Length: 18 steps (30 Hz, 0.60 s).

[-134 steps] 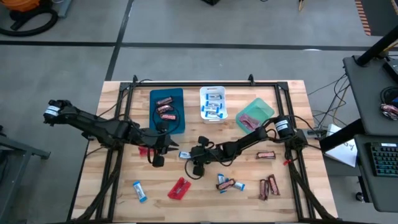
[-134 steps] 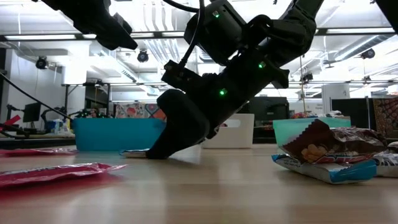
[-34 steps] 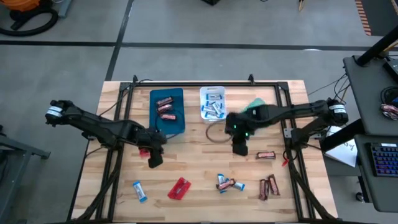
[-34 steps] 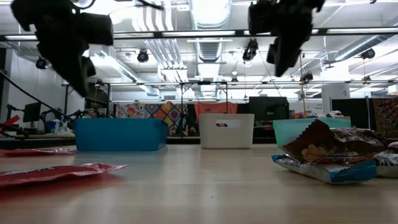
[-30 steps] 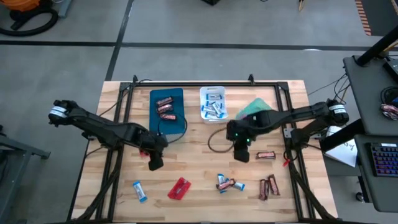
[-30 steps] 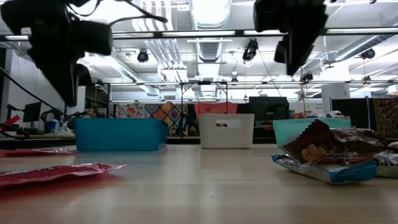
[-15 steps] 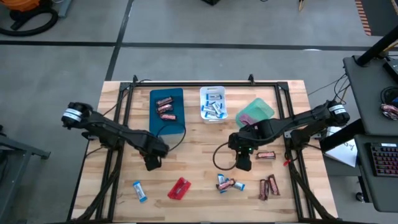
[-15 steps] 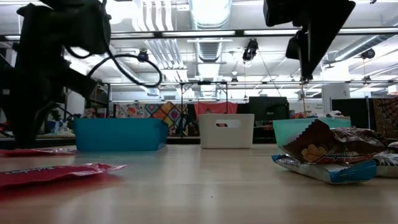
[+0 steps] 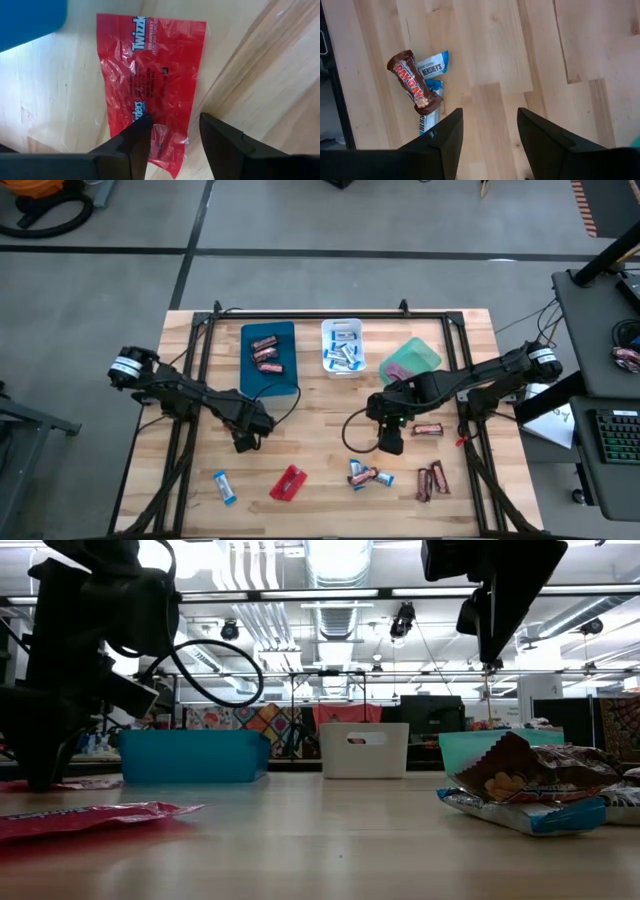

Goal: Sort candy
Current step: Put the red candy into the green bin

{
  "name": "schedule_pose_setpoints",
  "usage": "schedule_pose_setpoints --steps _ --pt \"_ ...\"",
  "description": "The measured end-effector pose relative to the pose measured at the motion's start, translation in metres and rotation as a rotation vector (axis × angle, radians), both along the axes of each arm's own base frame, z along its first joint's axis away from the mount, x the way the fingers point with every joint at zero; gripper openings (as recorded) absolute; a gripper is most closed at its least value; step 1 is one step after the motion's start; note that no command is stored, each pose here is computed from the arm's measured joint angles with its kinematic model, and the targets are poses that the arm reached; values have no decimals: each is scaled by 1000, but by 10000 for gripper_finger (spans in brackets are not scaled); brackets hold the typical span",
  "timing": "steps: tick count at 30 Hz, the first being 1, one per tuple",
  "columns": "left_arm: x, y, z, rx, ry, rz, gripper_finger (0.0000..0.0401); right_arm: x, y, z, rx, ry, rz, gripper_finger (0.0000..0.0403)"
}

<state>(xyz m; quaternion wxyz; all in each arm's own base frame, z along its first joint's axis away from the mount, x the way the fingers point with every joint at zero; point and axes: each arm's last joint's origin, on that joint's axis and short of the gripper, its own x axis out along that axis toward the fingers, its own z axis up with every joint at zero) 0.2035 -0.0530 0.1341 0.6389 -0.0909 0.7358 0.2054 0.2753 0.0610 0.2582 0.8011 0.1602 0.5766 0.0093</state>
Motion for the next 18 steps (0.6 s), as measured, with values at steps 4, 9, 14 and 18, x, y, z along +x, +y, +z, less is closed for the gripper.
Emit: schedule_pose_setpoints --steps 4,9,14,18 --pt "-1 -2 3 -8 -21 -14 111 0 0 0 -1 -3 3 178" --pt "-3 -3 6 -15 -34 -42 19 0 0 -1 -7 -8 21 178" --pt "-3 -9 13 -57 -88 -128 6 5 0 -4 -53 -88 92 178" --pt "4 -12 27 -104 -258 -229 2 13 1 -13 -103 -226 178 178"
